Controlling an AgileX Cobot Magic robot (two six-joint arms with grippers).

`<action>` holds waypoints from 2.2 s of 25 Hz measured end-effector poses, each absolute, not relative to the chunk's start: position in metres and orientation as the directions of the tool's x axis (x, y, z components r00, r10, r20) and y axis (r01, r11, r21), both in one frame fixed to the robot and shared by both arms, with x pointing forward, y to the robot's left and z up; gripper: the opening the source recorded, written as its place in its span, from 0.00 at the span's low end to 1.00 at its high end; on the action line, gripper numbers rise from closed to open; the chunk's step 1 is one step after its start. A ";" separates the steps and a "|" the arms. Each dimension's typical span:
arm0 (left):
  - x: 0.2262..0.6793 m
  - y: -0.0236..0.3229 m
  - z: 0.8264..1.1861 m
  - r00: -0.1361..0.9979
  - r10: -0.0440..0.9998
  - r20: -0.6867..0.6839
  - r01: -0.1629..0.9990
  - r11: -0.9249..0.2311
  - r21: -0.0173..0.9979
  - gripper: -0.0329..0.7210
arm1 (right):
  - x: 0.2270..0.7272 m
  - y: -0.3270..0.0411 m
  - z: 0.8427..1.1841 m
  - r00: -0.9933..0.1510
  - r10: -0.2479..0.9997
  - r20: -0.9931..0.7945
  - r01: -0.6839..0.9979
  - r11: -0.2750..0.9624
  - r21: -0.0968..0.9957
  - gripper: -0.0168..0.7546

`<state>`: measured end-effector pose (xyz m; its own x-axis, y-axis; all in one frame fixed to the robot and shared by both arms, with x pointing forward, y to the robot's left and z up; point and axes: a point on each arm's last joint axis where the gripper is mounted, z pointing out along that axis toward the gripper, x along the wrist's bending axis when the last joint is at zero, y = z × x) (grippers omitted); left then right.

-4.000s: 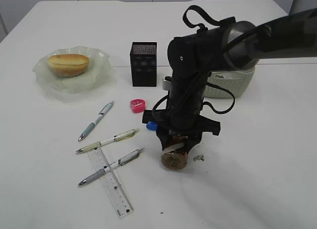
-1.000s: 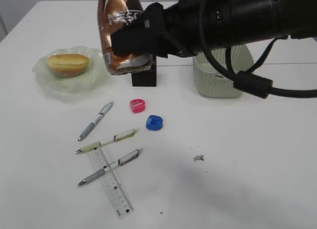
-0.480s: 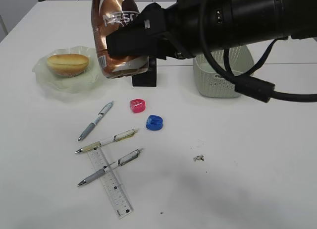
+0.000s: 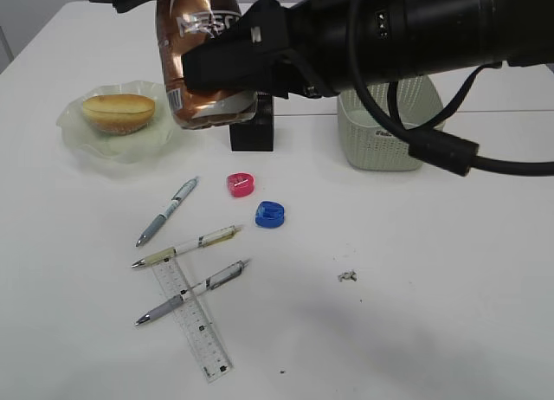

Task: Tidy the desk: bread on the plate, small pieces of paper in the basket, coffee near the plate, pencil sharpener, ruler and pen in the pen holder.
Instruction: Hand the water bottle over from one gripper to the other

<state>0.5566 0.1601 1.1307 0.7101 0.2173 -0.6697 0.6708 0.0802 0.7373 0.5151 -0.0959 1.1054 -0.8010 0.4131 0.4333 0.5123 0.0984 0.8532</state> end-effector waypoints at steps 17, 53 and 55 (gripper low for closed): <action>0.563 0.148 1.120 0.694 0.214 -0.687 0.686 0.091 0.722 0.64 | 0.514 -0.095 1.108 -0.800 0.393 0.454 0.521 0.079 0.850 0.46; 0.561 0.148 1.118 0.708 0.215 -0.673 0.680 0.051 0.732 0.36 | 0.514 -0.095 1.110 -0.773 0.372 0.514 0.559 0.016 0.829 0.74; 0.561 0.148 1.119 0.707 0.211 -0.675 0.681 0.059 0.730 0.36 | 0.514 -0.095 1.111 -0.768 0.370 0.523 0.564 0.001 0.826 0.74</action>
